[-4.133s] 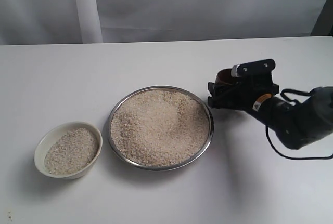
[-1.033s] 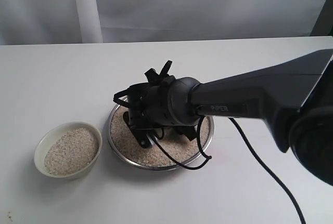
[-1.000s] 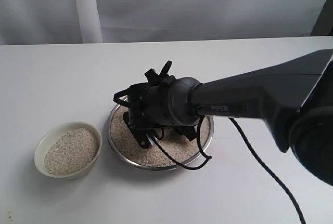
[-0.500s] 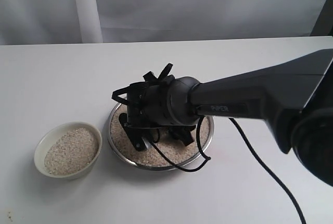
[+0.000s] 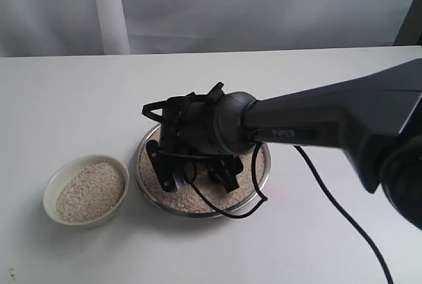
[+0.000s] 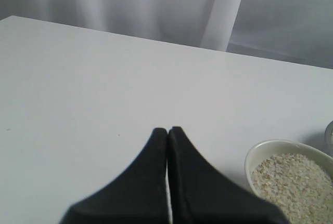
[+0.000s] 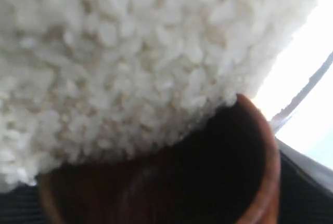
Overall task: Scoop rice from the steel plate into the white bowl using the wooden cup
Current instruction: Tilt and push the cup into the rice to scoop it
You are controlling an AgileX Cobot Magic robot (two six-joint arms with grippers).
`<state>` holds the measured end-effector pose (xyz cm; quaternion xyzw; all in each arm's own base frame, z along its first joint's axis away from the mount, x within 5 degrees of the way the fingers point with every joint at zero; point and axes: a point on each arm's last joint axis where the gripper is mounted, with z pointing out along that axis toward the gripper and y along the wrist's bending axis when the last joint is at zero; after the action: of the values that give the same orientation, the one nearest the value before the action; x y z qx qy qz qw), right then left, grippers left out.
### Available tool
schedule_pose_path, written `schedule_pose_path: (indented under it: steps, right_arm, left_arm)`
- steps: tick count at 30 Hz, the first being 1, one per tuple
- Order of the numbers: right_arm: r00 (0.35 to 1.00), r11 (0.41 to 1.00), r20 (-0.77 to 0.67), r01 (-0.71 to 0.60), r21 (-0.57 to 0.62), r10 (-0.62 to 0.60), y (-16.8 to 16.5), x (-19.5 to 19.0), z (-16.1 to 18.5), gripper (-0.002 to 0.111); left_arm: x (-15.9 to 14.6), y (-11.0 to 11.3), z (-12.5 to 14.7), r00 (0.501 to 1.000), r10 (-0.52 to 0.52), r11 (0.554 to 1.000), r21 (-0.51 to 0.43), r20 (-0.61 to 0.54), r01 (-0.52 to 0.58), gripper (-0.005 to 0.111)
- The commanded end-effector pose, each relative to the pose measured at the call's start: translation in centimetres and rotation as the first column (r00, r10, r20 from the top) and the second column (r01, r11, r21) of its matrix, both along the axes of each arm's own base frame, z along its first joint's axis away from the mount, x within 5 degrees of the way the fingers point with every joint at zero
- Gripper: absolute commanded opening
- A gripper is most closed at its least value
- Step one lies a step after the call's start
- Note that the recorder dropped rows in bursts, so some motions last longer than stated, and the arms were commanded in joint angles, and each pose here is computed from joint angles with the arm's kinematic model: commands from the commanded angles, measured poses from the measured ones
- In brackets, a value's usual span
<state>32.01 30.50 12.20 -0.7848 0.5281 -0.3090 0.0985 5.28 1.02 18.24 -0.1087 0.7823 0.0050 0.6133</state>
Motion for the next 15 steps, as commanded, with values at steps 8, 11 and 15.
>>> schedule_pose_path:
  steps: [8,11,15]
  right_arm:
    - [0.997,0.982,-0.074,0.048,0.183,-0.035,1.2,-1.0,1.1,0.000]
    - [0.995,0.967,-0.096,0.056,0.248,-0.033,1.7,-1.2,1.1,0.000]
    - [0.992,0.951,-0.120,0.075,0.301,-0.040,2.0,-1.3,1.0,0.000]
  left_arm:
    - [0.0,-0.1,0.1,1.000,-0.008,1.000,-0.007,0.008,0.008,0.000]
    - [0.0,-0.1,0.1,1.000,-0.008,1.000,-0.007,0.008,0.008,0.000]
    - [0.0,-0.1,0.1,1.000,-0.008,1.000,-0.007,0.008,0.008,0.000]
